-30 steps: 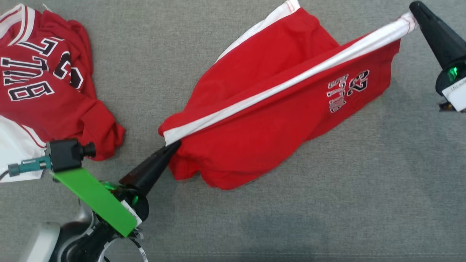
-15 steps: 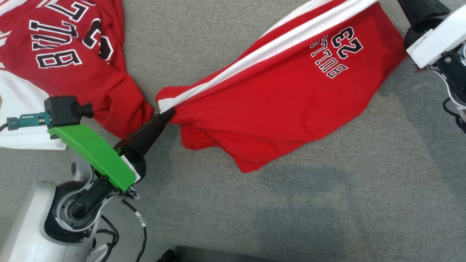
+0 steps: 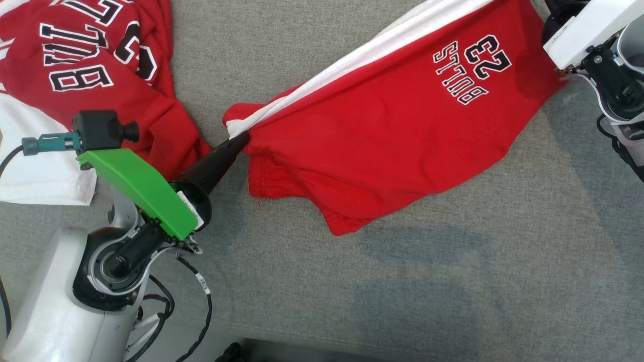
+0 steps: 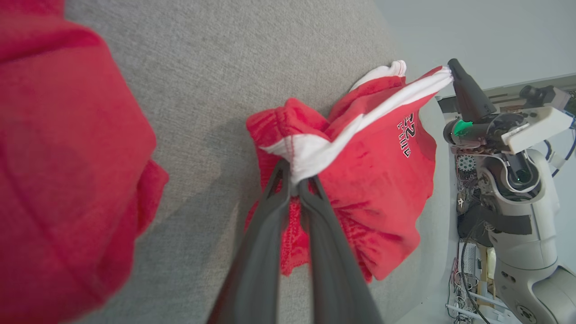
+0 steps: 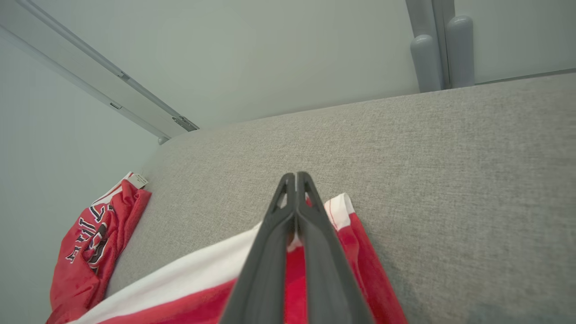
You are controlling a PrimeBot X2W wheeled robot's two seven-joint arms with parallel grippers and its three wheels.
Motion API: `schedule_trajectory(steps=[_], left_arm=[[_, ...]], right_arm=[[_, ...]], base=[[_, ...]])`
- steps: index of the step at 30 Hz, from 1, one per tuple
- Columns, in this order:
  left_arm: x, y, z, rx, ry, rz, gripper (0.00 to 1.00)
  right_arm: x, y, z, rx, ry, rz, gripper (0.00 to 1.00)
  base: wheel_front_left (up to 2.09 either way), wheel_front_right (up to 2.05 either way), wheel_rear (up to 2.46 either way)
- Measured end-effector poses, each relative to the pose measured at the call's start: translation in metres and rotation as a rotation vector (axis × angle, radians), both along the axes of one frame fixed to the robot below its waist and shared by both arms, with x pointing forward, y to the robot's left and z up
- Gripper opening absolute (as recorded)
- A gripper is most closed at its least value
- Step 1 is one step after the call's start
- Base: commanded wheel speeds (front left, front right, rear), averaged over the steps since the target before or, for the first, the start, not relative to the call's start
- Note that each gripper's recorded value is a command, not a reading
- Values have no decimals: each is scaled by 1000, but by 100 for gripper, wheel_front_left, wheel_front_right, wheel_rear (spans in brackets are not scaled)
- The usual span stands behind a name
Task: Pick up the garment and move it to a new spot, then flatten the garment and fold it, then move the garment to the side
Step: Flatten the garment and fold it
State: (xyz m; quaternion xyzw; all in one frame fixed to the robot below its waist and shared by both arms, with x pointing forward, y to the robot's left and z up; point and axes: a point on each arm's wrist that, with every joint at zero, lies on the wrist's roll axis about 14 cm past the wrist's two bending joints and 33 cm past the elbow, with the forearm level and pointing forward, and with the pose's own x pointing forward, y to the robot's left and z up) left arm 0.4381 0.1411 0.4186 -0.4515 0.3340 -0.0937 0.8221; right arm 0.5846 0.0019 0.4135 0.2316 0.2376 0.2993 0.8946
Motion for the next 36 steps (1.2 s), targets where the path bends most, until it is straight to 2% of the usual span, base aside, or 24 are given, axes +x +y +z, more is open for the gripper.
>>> schedule_trajectory(steps=[2, 4, 5, 6, 7, 8, 15, 21, 22, 25, 29, 32, 36], left_arm=[[0, -2, -1, 1, 5, -3, 8], [0, -1, -3, 4, 11, -3, 25], [0, -1, -4, 5, 16, -2, 35], [0, 0, -6, 8, 20, 0, 47], [0, 1, -6, 18, 20, 0, 100], [1, 2, -7, 24, 22, 1, 100], [3, 6, -4, 82, -8, 5, 100], [10, 44, 11, 385, -150, 13, 100], [10, 44, 11, 385, -150, 13, 100], [16, 49, 32, 483, -267, 23, 100], [14, 30, 57, 463, -388, 11, 100], [7, 32, 71, 511, -462, 36, 100], [-4, 39, 90, 549, -544, 100, 100]], right_arm=[[1, 0, -1, -13, -4, 1, 0], [1, 2, -2, -21, -4, 3, 0], [2, 3, -1, -25, -9, 3, 5], [4, 3, 0, -29, -13, -2, 27], [5, 2, -1, -35, -15, -7, 80], [6, 2, -2, -44, -18, -9, 100], [3, 4, 9, -40, -56, -17, 100], [9, -11, 39, -64, -178, -45, 100], [9, -11, 39, -64, -178, -45, 100], [16, -35, 47, -134, -230, -80, 100], [7, -68, 28, -233, -181, -112, 100], [-16, -78, -1, -294, -92, -90, 100], [-36, -74, -20, -292, -11, -80, 100]], base=[[0, 0, 0], [0, 0, 0], [0, 0, 0], [0, 0, 0], [0, 0, 0], [0, 0, 0], [0, 0, 0], [0, 0, 0], [0, 0, 0], [0, 0, 0], [0, 0, 0], [0, 0, 0], [0, 0, 0]])
